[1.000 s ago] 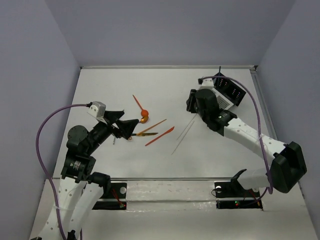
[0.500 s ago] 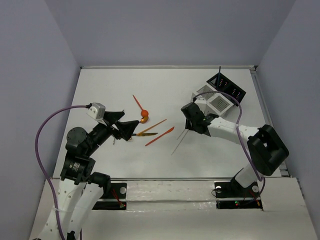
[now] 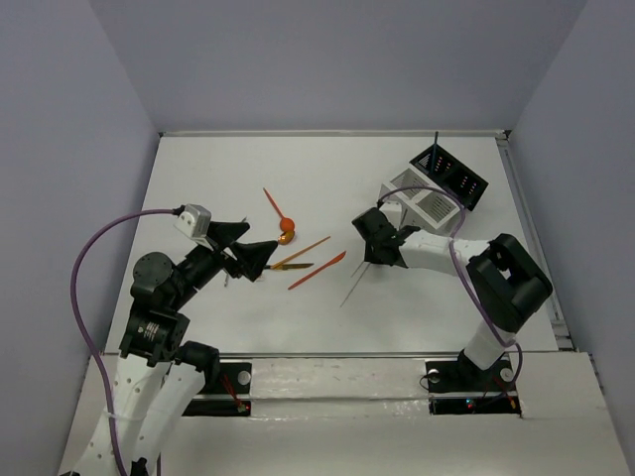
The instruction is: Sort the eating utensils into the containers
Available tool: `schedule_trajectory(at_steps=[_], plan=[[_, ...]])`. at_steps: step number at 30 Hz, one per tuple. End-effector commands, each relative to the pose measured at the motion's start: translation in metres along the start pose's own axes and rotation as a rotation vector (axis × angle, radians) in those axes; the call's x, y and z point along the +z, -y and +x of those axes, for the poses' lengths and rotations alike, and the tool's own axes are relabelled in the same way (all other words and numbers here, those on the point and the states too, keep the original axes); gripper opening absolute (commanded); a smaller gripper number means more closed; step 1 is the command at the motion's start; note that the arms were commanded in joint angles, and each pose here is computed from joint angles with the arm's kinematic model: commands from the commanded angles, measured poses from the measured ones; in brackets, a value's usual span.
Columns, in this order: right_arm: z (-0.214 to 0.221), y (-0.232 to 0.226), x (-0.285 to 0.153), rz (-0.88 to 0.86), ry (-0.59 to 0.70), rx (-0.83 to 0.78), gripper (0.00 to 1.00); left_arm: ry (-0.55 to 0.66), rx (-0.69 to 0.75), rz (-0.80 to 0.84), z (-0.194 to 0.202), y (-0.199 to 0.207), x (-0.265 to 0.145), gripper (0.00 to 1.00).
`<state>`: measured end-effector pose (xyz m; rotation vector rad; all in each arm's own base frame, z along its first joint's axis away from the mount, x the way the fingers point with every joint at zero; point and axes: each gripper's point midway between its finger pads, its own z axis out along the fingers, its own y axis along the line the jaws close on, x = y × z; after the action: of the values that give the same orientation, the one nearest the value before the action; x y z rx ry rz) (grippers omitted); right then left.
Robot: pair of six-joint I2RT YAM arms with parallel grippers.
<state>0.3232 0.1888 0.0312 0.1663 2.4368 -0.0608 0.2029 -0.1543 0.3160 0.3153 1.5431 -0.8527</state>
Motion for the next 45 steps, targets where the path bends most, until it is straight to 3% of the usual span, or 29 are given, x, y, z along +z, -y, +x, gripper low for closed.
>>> schedule_trajectory(at_steps=[1,9,22,28,30,31,33,39,40,44,45], plan=[[-0.016,-0.014,0.001,-0.031,0.041,0.047,0.41,0.045,0.032,0.05,-0.016,0.013,-0.002,0.99],[-0.005,-0.009,0.015,0.027,0.013,0.012,0.37,0.049,0.032,0.05,-0.017,0.014,-0.003,0.99],[0.007,0.005,-0.005,-0.007,-0.015,-0.009,0.15,0.049,0.033,0.047,-0.017,0.013,-0.003,0.99],[0.035,0.024,-0.018,-0.034,-0.091,-0.096,0.15,0.046,0.03,0.046,-0.016,0.012,-0.001,0.99],[0.036,0.025,-0.022,-0.043,-0.098,-0.115,0.21,0.047,0.03,0.045,-0.017,0.012,-0.001,0.99],[0.036,0.025,-0.022,-0.041,-0.1,-0.122,0.28,0.047,0.03,0.045,-0.016,0.012,-0.001,0.99],[0.037,0.027,-0.02,-0.028,-0.106,-0.139,0.32,0.043,0.03,0.043,-0.015,0.011,0.0,0.99],[0.041,0.018,-0.005,-0.046,-0.127,-0.159,0.32,0.038,0.025,0.033,-0.014,0.008,0.001,0.99],[0.039,0.018,-0.002,-0.044,-0.126,-0.15,0.31,0.037,0.025,0.034,-0.014,0.008,0.001,0.99],[0.042,0.02,0.004,-0.024,-0.142,-0.168,0.08,0.034,0.024,0.033,-0.013,0.008,0.002,0.99],[0.041,0.02,0.003,-0.022,-0.139,-0.168,0.07,0.034,0.024,0.033,-0.014,0.008,0.002,0.99]])
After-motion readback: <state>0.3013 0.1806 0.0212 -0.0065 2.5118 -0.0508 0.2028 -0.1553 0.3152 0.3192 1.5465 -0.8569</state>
